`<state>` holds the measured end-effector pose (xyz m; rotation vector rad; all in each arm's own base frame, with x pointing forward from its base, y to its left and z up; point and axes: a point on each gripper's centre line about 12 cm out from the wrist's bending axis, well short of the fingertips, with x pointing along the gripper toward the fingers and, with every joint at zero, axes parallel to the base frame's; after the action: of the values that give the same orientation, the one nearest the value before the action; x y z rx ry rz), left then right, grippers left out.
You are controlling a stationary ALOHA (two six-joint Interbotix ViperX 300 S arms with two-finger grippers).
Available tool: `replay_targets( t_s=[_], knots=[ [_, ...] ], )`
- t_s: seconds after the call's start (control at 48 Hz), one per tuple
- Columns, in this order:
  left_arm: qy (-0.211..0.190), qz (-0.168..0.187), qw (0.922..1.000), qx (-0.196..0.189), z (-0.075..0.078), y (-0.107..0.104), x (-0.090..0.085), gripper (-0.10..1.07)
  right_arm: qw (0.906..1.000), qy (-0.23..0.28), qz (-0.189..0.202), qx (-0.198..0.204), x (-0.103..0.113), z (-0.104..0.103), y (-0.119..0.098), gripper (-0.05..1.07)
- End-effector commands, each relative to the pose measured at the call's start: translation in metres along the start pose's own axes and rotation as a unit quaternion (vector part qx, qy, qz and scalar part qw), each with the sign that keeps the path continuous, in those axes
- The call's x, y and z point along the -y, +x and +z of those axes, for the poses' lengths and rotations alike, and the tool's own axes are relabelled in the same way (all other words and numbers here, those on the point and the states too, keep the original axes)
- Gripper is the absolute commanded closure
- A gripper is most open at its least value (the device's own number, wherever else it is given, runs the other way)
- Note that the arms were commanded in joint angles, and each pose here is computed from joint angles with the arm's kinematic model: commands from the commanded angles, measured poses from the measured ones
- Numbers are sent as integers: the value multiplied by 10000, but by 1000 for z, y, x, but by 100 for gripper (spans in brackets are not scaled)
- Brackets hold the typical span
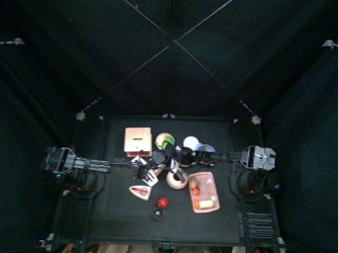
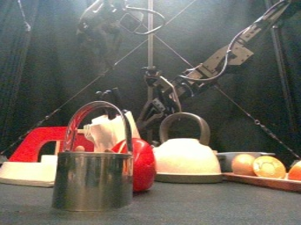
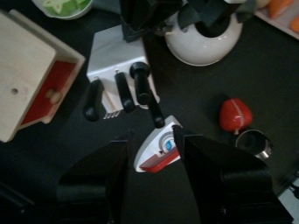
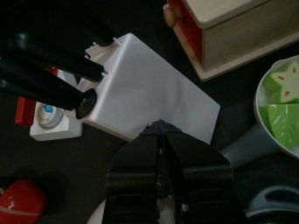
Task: Grab carrot top
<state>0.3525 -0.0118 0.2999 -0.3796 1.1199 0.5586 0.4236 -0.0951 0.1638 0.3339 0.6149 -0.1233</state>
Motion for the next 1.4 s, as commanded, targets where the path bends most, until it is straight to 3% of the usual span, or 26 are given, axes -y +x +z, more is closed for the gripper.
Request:
replay_targets(
  t_s=[0.0,0.167,0.292,0.375,0.542,0.771,0.958,1.188,1.375],
  knots=[
    [-28,-288,9983,505,0,-17,-10,19,9996,28,61,282,-7,17,-17,70],
    [120,-583,9912,1184,-12,-26,-31,19,9995,120,20,305,-8,13,-27,70],
    [273,-913,9801,1743,-25,-29,-49,19,9991,206,-10,375,-8,13,-36,70],
    [420,-1110,9686,2184,-33,-30,-60,19,9986,245,-21,461,-10,16,-44,70],
    [925,-1519,9345,3083,-54,-29,-76,19,9975,363,-35,599,-13,17,-60,70],
    [1407,-1629,9125,3478,-69,-7,-87,19,9908,1083,65,813,-32,13,-83,69],
    [1985,-1836,8848,3794,-76,-3,-80,19,9799,1851,-273,693,-48,-9,-98,69],
    [2103,-1961,8802,3776,-84,5,-80,19,9546,2767,-1057,314,-72,-34,-128,69],
    [2143,-2065,8790,3726,-91,12,-80,19,9384,3039,-1633,-170,-90,-55,-150,69]
  ],
)
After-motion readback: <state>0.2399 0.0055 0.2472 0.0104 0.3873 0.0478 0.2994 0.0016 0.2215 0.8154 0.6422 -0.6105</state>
